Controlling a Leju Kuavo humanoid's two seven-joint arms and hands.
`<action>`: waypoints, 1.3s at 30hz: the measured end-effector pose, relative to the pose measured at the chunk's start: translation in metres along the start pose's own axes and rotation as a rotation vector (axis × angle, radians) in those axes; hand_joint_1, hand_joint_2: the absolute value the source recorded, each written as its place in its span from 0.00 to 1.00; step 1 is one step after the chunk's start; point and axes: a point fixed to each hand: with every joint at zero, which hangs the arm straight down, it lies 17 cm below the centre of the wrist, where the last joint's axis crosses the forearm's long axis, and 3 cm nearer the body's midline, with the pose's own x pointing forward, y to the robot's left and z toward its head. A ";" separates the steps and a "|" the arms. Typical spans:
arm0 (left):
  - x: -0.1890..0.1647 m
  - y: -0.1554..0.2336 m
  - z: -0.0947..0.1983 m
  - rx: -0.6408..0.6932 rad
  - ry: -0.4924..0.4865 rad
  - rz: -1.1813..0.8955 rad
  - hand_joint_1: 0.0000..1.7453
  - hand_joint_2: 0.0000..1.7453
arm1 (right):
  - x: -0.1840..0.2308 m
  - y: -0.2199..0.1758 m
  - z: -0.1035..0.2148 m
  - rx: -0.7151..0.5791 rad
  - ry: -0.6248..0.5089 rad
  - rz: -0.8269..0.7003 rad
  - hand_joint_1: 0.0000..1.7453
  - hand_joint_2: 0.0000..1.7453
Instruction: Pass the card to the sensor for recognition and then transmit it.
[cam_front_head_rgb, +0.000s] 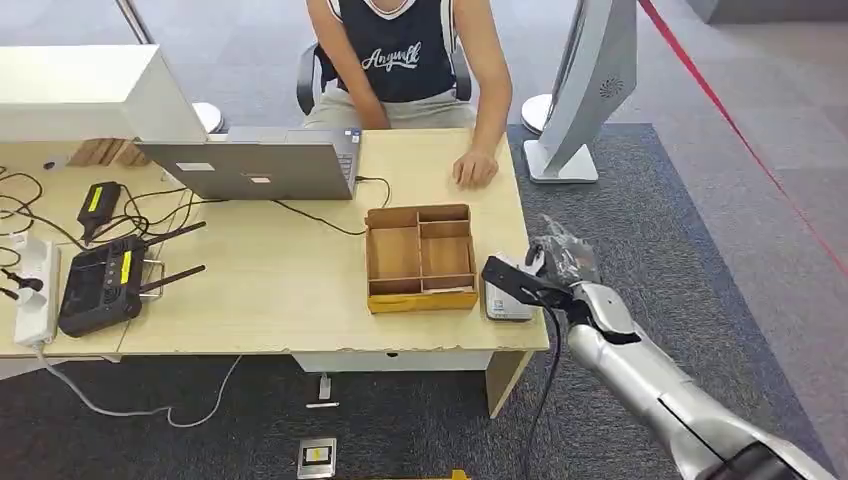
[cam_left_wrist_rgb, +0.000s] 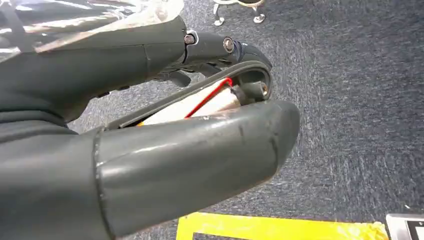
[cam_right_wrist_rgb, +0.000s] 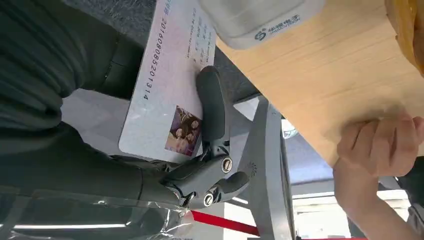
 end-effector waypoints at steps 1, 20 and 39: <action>0.000 0.000 0.000 0.000 0.000 -0.001 0.00 0.00 | 0.000 0.001 0.000 0.001 0.001 0.000 1.00 1.00; 0.001 0.001 0.000 0.000 -0.012 -0.016 0.00 0.00 | 0.005 0.011 0.003 0.015 0.000 -0.005 1.00 1.00; 0.001 -0.003 0.001 -0.013 -0.009 -0.038 0.00 0.00 | 0.013 0.056 0.024 0.098 -0.010 -0.004 1.00 1.00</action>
